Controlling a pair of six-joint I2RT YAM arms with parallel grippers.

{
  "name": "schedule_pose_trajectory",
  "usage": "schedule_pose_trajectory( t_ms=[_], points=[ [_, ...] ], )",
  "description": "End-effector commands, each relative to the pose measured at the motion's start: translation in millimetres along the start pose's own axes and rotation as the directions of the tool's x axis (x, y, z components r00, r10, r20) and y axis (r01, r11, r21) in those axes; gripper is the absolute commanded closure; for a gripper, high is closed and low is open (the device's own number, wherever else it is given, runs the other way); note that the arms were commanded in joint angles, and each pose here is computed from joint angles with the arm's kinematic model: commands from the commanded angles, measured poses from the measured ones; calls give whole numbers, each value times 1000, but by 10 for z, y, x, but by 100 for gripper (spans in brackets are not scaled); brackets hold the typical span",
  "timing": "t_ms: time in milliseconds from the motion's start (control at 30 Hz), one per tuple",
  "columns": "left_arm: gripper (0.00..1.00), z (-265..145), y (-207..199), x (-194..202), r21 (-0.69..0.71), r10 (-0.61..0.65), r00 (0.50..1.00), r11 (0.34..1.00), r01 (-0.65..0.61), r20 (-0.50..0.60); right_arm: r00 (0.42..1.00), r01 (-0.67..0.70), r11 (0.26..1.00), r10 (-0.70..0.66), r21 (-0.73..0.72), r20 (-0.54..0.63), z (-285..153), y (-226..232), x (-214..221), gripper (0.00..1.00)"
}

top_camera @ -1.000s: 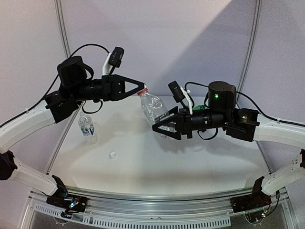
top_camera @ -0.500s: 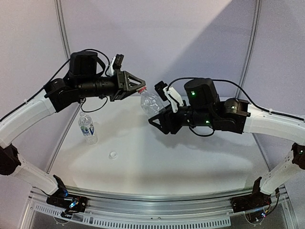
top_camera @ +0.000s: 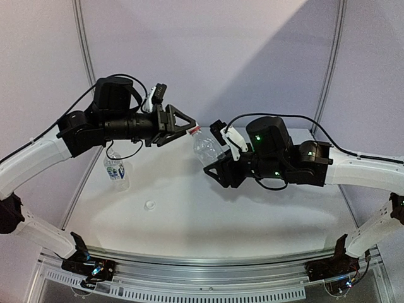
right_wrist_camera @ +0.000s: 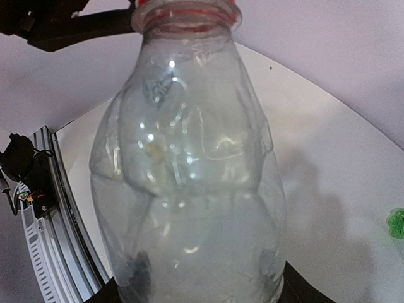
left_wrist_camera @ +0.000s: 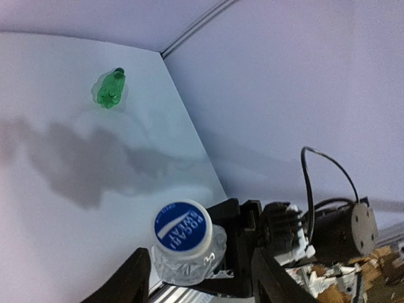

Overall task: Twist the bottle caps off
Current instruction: Unscrew the bottle cap from the plastic bottle.

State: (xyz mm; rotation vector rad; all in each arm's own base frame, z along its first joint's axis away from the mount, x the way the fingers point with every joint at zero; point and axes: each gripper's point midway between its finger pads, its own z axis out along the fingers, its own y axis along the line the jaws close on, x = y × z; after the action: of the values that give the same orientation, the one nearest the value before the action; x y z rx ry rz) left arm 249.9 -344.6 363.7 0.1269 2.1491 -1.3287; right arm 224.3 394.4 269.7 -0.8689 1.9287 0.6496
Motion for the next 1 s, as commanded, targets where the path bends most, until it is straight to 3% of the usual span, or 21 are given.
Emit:
schedule_pose_trajectory(
  t_ms=[0, 100, 133, 567, 800, 967],
  points=[
    [32, -181, -178, 9, 66, 60, 998, 996, -62, 24, 997, -30, 1000, 29, 7, 70, -155, -49, -102, 100],
    [6, -276, -205, -19, 71, 80, 996, 994, -83, 49, 996, -41, 999, 40, 0, 81, -213, -53, -90, 100],
    [1, -310, -218, -29, 75, 87, 994, 993, -92, 59, 995, -43, 999, 43, -4, 85, -234, -49, -90, 100],
    [1, -672, -497, 50, 216, 256, 960, 937, -276, 116, 989, -71, 994, 81, -82, 124, -579, 3, -20, 100],
    [1, -759, -686, 167, 357, 337, 927, 856, -374, 164, 983, -1, 914, 75, -405, 166, -970, 520, -102, 100],
    [5, -758, -896, 226, 470, 387, 903, 773, -427, 185, 981, -19, 849, 117, -527, 153, -1098, 669, -162, 100]
  ],
)
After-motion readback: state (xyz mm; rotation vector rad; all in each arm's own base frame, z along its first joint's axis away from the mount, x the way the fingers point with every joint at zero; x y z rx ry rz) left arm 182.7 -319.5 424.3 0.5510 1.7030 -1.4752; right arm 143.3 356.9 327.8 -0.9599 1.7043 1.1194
